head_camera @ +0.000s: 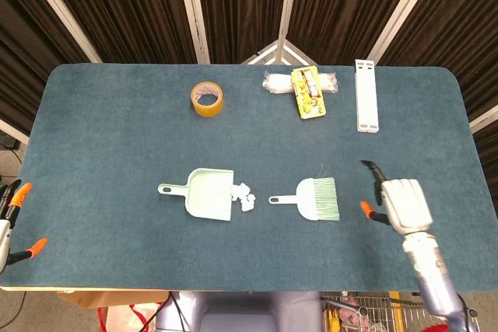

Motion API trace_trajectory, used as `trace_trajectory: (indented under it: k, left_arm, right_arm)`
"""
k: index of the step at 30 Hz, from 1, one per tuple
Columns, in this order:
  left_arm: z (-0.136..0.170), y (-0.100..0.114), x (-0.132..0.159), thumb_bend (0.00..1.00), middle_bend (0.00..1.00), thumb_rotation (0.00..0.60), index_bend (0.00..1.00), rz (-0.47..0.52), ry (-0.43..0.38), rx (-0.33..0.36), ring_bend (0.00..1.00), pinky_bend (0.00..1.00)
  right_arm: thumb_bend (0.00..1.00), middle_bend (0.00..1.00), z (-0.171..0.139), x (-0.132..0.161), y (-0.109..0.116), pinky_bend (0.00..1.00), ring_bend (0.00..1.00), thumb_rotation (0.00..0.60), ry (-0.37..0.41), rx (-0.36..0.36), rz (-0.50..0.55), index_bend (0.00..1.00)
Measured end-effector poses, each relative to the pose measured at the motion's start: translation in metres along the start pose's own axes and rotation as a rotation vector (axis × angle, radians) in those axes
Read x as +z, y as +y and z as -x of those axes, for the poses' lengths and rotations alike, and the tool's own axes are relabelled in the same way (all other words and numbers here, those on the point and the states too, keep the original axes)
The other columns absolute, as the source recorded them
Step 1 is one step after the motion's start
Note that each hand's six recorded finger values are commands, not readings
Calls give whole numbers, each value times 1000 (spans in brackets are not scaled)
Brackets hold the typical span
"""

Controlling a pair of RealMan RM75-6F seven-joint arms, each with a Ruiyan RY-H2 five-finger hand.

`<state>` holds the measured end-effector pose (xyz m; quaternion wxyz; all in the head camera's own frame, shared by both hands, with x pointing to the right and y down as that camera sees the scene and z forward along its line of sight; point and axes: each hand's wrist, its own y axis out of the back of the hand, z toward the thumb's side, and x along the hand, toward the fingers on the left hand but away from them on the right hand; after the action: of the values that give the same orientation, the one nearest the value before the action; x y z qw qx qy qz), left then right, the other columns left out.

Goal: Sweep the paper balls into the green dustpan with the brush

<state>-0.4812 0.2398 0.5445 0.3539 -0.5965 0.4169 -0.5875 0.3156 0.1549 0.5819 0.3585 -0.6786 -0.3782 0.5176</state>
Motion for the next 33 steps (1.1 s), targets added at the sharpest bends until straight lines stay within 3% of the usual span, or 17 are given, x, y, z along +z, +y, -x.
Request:
trace_trajectory:
  k: [15, 25, 33]
  left_arm:
    - [-8, -7, 3, 0, 0, 600, 0, -19, 12, -17, 0, 0]
    - [-9, -8, 2, 0, 0, 600, 0, -21, 18, -26, 0, 0]
    - [-10, -9, 0, 0, 0, 600, 0, -18, 27, -31, 0, 0]
  right_arm:
    - [282, 812, 48, 93, -81, 745, 881, 600, 89, 199, -30, 398]
    - [282, 812, 58, 112, -129, 745, 881, 600, 74, 260, -74, 418]
    - [283, 812, 66, 115, -144, 745, 881, 600, 62, 260, -87, 436]
